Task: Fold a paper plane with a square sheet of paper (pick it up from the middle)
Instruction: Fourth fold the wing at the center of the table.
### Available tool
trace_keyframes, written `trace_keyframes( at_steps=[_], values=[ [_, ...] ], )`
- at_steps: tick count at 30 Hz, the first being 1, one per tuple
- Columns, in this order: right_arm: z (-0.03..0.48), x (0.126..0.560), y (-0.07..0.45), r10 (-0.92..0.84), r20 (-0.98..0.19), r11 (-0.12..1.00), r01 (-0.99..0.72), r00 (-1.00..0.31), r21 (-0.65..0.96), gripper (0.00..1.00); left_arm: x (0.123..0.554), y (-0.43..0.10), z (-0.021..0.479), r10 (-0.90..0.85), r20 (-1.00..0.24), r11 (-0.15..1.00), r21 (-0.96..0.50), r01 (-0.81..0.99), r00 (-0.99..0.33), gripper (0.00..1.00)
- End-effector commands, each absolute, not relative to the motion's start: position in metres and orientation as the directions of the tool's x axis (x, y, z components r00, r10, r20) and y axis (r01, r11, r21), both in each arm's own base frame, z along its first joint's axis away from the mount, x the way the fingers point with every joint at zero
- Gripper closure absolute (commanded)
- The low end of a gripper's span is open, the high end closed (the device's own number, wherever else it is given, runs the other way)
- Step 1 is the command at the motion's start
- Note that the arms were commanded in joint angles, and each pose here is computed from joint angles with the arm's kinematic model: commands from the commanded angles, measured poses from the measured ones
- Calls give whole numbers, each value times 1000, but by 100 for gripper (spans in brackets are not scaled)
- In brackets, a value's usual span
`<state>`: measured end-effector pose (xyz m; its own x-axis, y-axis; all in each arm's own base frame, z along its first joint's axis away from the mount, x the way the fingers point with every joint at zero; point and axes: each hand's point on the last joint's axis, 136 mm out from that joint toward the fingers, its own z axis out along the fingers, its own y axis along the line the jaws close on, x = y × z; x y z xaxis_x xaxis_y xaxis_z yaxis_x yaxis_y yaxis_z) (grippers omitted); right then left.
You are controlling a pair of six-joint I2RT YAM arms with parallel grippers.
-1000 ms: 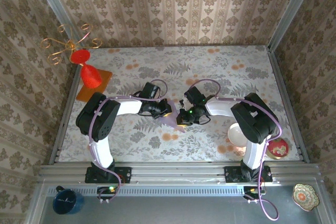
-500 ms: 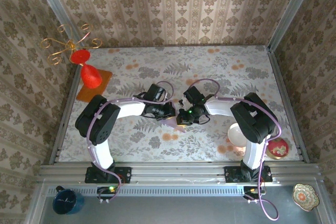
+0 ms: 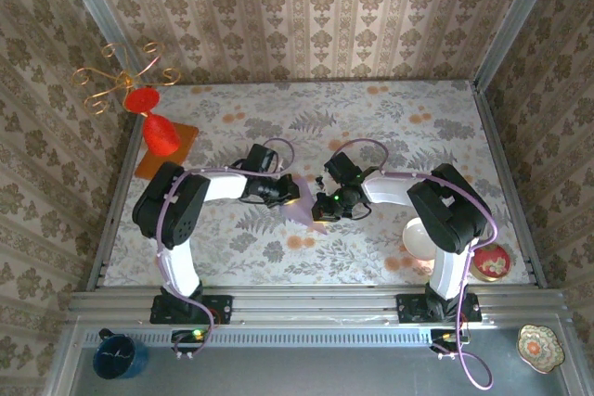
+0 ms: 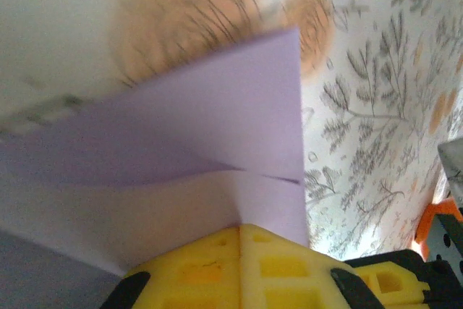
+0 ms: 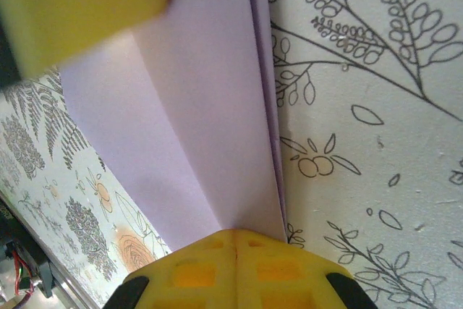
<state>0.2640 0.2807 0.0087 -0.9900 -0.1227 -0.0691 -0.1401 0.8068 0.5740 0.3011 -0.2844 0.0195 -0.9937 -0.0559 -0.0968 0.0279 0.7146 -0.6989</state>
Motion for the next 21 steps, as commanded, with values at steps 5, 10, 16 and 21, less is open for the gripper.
trace_keyframes(
  at_steps=[5, 10, 16, 21],
  values=[
    [-59, 221, 220, -103, 112, 950, -64, -988, 306, 93, 356, -213, -2, -182, -188, 803, -595, -35, -965, 92],
    [-57, 224, 224, -95, 103, 947, -58, -990, 317, 93, 369, -210, 14, -181, -234, 812, -584, -11, -955, 92],
    [-45, 234, 235, -93, 69, 929, -62, -993, 365, 92, 368, -219, 33, -156, -277, 823, -567, 30, -948, 91],
    [12, 266, 276, -58, -74, 826, -89, -996, 557, 85, 362, -232, 62, -146, -344, 834, -547, 72, -928, 88]
  ],
)
